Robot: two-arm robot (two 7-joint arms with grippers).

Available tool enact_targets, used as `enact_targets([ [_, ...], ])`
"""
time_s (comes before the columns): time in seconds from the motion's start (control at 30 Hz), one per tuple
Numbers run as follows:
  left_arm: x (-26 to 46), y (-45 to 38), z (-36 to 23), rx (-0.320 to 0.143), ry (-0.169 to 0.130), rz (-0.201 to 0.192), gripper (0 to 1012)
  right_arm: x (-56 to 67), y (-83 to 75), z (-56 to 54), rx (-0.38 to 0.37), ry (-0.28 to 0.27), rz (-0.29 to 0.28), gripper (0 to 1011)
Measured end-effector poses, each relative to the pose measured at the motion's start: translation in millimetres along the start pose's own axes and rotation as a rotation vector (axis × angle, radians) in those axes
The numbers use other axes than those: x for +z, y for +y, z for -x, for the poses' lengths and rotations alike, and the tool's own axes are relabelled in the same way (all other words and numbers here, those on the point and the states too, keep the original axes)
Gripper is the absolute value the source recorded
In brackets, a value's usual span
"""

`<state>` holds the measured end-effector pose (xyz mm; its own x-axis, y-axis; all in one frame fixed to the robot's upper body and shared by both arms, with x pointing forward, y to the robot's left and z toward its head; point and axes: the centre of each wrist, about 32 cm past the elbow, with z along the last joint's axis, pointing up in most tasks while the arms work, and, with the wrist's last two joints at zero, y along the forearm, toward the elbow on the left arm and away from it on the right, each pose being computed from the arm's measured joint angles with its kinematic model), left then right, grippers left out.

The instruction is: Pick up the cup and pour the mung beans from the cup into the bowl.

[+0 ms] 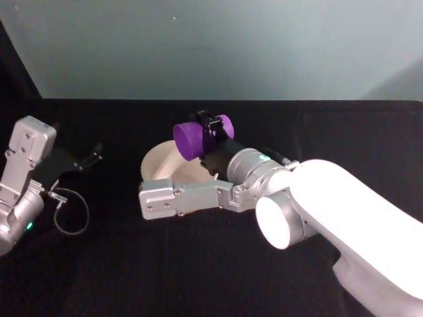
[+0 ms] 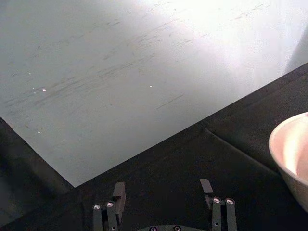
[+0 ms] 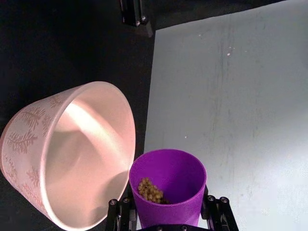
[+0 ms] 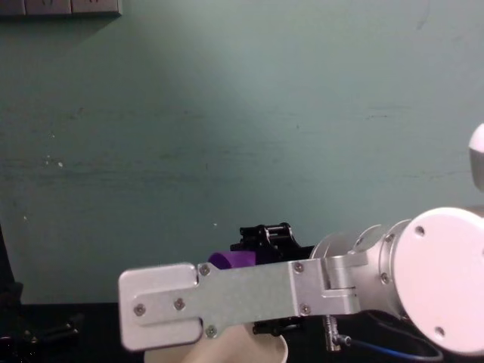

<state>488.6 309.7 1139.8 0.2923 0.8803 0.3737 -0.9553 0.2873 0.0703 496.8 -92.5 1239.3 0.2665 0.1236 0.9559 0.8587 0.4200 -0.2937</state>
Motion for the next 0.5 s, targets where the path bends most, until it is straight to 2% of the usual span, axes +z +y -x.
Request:
enact_targets([
  [0.5, 0.0, 0.0, 0.0, 0.000, 0.000, 0.000, 1000, 3.9, 2.7, 4.9, 0.011, -0.064, 0.017, 718],
])
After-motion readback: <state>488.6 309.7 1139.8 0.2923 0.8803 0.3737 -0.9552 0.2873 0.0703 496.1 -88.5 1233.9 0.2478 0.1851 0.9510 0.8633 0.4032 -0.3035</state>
